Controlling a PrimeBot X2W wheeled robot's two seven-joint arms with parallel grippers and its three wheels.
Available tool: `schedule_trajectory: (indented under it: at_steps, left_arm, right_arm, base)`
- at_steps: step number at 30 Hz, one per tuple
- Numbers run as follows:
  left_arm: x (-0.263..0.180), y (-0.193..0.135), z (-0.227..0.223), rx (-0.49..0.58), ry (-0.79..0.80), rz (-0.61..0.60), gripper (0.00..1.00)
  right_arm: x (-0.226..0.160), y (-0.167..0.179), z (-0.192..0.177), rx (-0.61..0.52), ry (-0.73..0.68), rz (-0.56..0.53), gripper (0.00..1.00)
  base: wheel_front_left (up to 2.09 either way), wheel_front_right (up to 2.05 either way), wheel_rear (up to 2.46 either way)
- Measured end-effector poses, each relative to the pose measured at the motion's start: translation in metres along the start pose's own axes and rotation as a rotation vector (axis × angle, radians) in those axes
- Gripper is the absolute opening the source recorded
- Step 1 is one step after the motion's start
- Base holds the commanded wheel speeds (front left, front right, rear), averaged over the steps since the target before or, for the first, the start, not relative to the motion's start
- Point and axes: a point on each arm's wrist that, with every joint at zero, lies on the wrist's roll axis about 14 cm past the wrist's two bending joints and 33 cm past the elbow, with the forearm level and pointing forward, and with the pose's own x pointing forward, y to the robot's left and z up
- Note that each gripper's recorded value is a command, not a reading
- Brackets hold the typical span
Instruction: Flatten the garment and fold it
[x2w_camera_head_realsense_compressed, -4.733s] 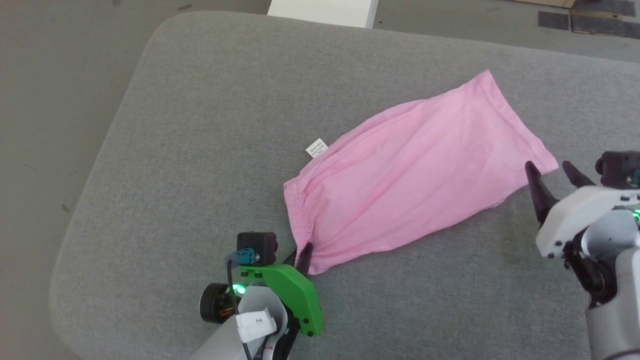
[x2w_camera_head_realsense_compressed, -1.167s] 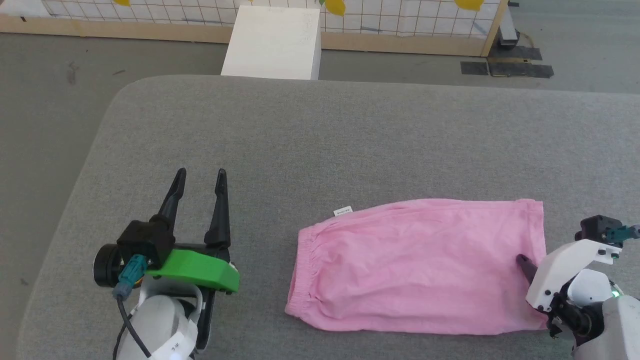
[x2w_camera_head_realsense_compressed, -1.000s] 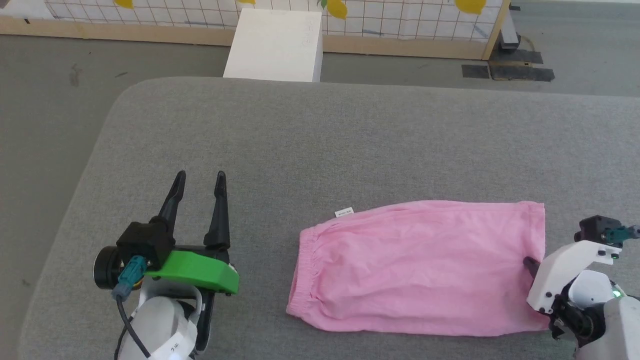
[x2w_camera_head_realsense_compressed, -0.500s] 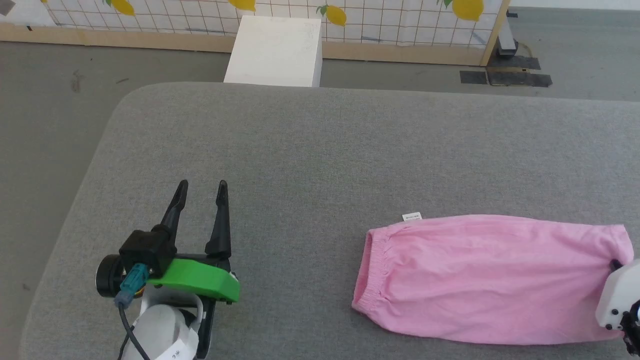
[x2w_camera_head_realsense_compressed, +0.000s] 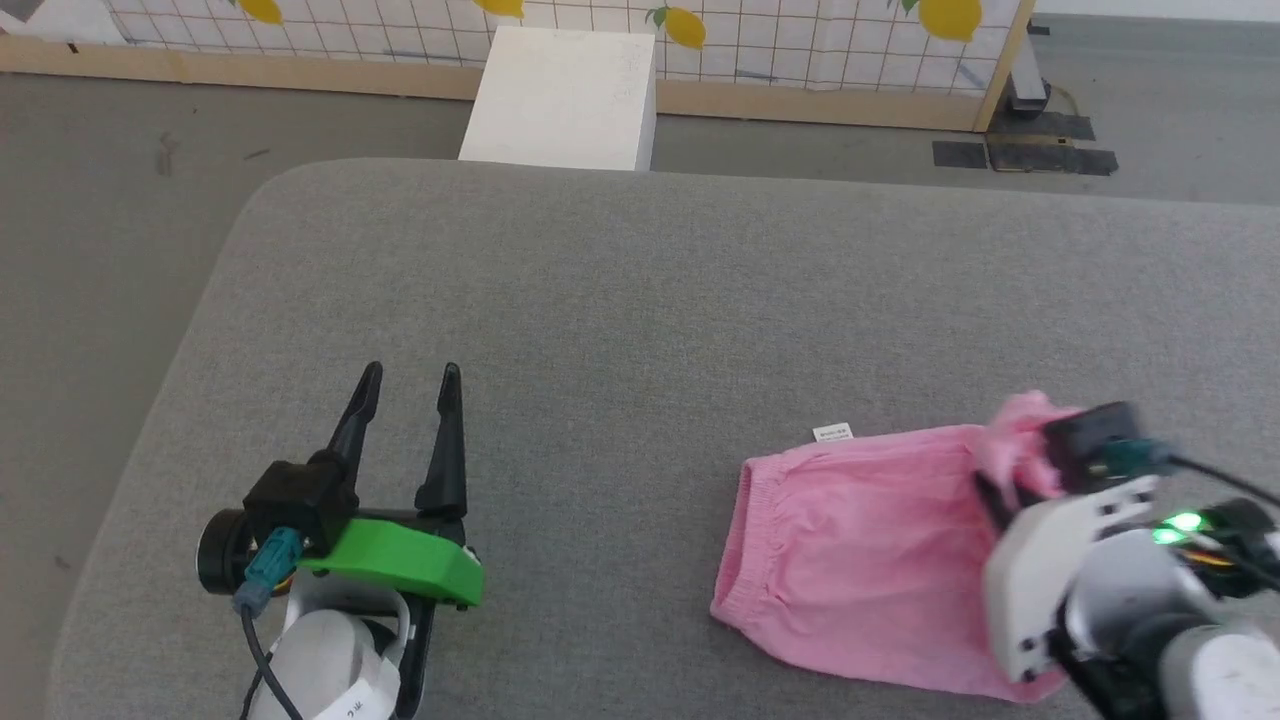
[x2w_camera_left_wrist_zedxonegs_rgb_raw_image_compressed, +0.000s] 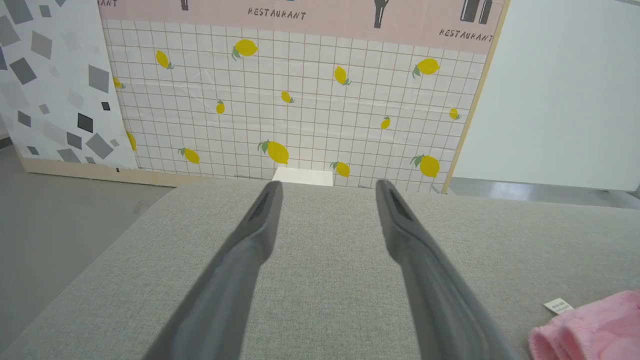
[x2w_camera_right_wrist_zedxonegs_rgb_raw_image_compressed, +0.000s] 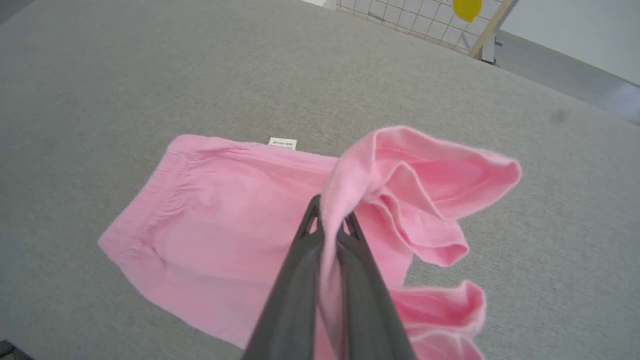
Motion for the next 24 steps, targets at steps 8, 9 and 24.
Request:
schedule_trajectory:
  at_steps: [8, 9, 24]
  left_arm:
    - [0.001, 0.0, -0.007, -0.009, 0.019, 0.001, 1.0]
    - [0.001, 0.0, -0.008, -0.01, 0.021, 0.001, 1.0]
    - [-0.004, 0.006, -0.01, -0.032, 0.03, 0.025, 1.0]
  right_arm:
    - [0.027, 0.087, -0.009, -0.18, 0.103, 0.263, 0.0]
    - [0.03, 0.094, -0.011, -0.189, 0.115, 0.286, 0.0]
    - [0.039, 0.166, 0.003, -0.05, 0.05, 0.541, 1.0]
  base:
    - [0.0, 0.0, 0.0]
    - [0.0, 0.0, 0.0]
    - [0.0, 0.0, 0.0]
